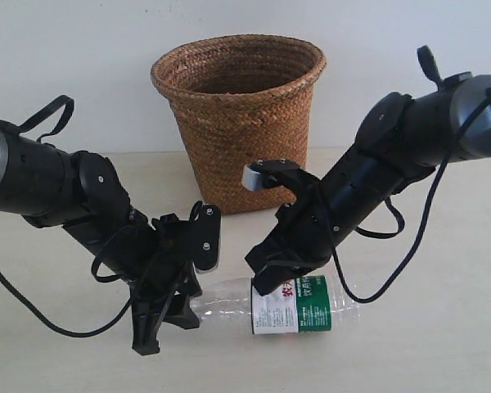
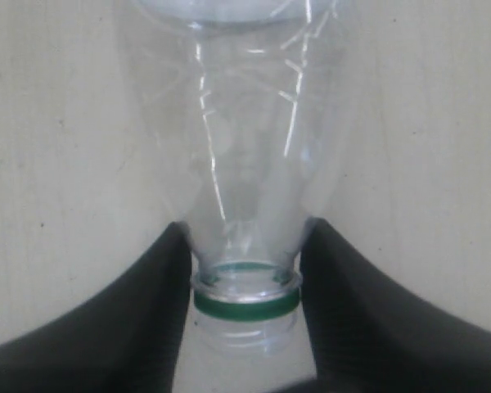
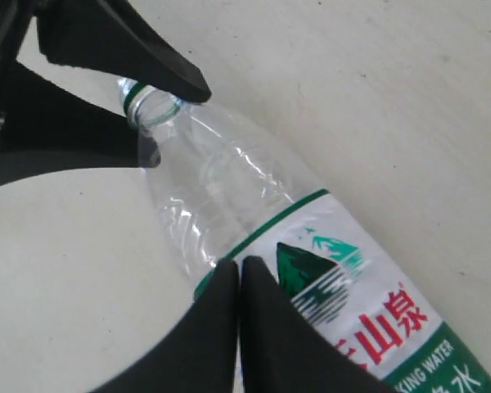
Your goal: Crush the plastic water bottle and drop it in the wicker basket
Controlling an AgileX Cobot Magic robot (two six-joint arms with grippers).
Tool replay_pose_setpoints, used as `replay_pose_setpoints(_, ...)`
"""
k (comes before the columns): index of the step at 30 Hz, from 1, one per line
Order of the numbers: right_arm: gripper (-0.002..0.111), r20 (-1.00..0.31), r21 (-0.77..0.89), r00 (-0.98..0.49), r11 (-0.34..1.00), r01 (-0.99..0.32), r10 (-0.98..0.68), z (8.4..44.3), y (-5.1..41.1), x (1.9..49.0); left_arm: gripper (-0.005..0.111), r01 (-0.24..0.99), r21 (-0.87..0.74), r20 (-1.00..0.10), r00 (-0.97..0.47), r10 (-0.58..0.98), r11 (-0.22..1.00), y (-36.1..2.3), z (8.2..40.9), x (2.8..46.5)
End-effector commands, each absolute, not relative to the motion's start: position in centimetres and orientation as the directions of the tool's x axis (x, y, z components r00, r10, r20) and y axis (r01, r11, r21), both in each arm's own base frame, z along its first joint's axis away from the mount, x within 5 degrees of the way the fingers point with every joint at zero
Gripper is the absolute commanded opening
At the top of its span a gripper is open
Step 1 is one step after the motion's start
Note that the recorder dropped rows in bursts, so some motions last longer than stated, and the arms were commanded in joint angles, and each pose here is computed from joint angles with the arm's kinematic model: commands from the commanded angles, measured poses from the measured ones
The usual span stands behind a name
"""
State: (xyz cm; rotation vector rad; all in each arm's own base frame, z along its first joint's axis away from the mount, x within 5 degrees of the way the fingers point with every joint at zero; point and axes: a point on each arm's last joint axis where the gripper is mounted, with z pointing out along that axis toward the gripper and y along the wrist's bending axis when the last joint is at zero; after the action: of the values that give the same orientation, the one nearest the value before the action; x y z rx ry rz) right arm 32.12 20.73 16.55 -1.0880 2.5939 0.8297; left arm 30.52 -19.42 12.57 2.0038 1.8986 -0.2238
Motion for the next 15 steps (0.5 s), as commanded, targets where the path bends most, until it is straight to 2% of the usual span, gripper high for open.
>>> replay_pose_setpoints(1, 0.000, -0.371, 0.411, -0.716, 0.588, -0.697, -0.591, 15.6, 20.8, 32.4, 0.004, 0.990, 0.142, -0.364, 0.068, 0.929, -0.017, -19.7, 12.3, 30.4)
replay_pose_setpoints(15, 0.000, -0.242, 0.379, -0.766, 0.668, -0.640, -0.596, 10.8, 20.6, 33.8, 0.004, 0.993, 0.122, -0.369, 0.046, 0.928, -0.001, -19.7, 12.3, 30.2)
